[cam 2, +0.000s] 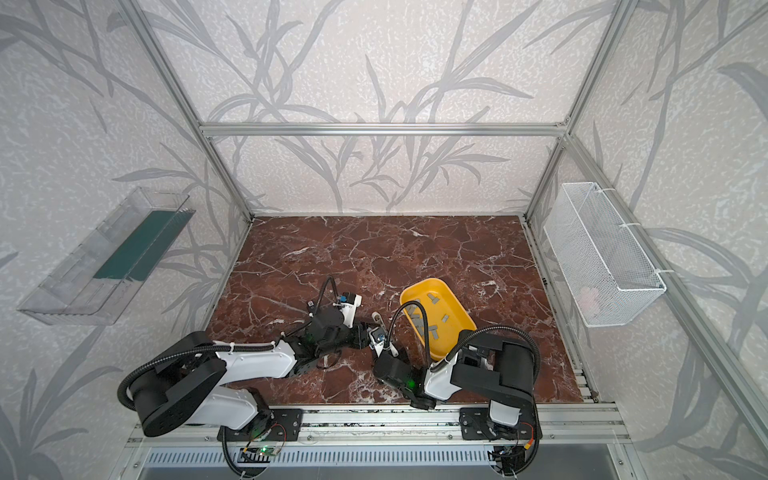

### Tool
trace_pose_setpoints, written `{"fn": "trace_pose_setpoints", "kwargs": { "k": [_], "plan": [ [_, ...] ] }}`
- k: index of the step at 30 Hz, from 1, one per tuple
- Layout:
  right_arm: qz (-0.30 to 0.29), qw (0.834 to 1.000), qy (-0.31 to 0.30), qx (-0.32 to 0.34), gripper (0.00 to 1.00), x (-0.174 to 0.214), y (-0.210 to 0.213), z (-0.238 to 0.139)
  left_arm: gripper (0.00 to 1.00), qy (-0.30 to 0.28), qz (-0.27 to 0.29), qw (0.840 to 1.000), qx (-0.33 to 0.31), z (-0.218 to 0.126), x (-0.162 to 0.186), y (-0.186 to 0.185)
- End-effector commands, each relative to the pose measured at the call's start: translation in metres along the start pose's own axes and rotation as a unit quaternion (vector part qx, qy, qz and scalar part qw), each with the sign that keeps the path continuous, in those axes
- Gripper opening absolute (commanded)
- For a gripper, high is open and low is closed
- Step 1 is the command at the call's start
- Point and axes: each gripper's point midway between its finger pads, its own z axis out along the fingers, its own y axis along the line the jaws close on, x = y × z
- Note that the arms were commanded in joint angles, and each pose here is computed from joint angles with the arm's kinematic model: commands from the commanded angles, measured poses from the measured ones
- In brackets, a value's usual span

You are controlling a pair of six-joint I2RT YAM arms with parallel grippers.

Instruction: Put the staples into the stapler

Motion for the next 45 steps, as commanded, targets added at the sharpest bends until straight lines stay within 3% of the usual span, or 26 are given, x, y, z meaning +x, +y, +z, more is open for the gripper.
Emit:
{"fn": "trace_pose_setpoints", "kwargs": {
  "k": [1, 15, 23, 34, 37, 41, 45],
  "plan": [
    [-0.032, 0.995, 0.088, 0.020, 0.28, 0.055, -0.020, -0.001, 0.47, 0.002, 0.034, 0.999, 0.028, 0.002, 0.007, -0.014],
    [-0.010, 0.997, 0.070, 0.010, 0.30, 0.049, -0.021, -0.004, 0.45, -0.011, 0.101, 0.995, 0.017, -0.011, 0.017, -0.006],
    [-0.009, 0.998, 0.065, 0.011, 0.34, 0.048, -0.022, -0.005, 0.43, 0.028, 0.165, 0.983, 0.076, -0.011, 0.039, -0.022],
    [-0.013, 0.998, 0.061, 0.009, 0.34, 0.044, -0.021, -0.006, 0.41, 0.059, 0.192, 0.975, 0.090, 0.002, 0.055, -0.024],
    [-0.014, 0.998, 0.060, 0.007, 0.35, 0.042, -0.020, -0.008, 0.42, 0.046, 0.189, 0.978, 0.075, -0.005, 0.049, -0.021],
    [-0.013, 0.998, 0.056, 0.001, 0.46, 0.035, -0.019, -0.013, 0.45, 0.021, 0.182, 0.983, -0.009, -0.020, 0.031, 0.001],
    [-0.009, 0.999, 0.043, -0.007, 0.57, 0.021, -0.016, -0.019, 0.50, -0.003, 0.174, 0.984, -0.031, -0.032, 0.021, 0.006]
  ]
}}
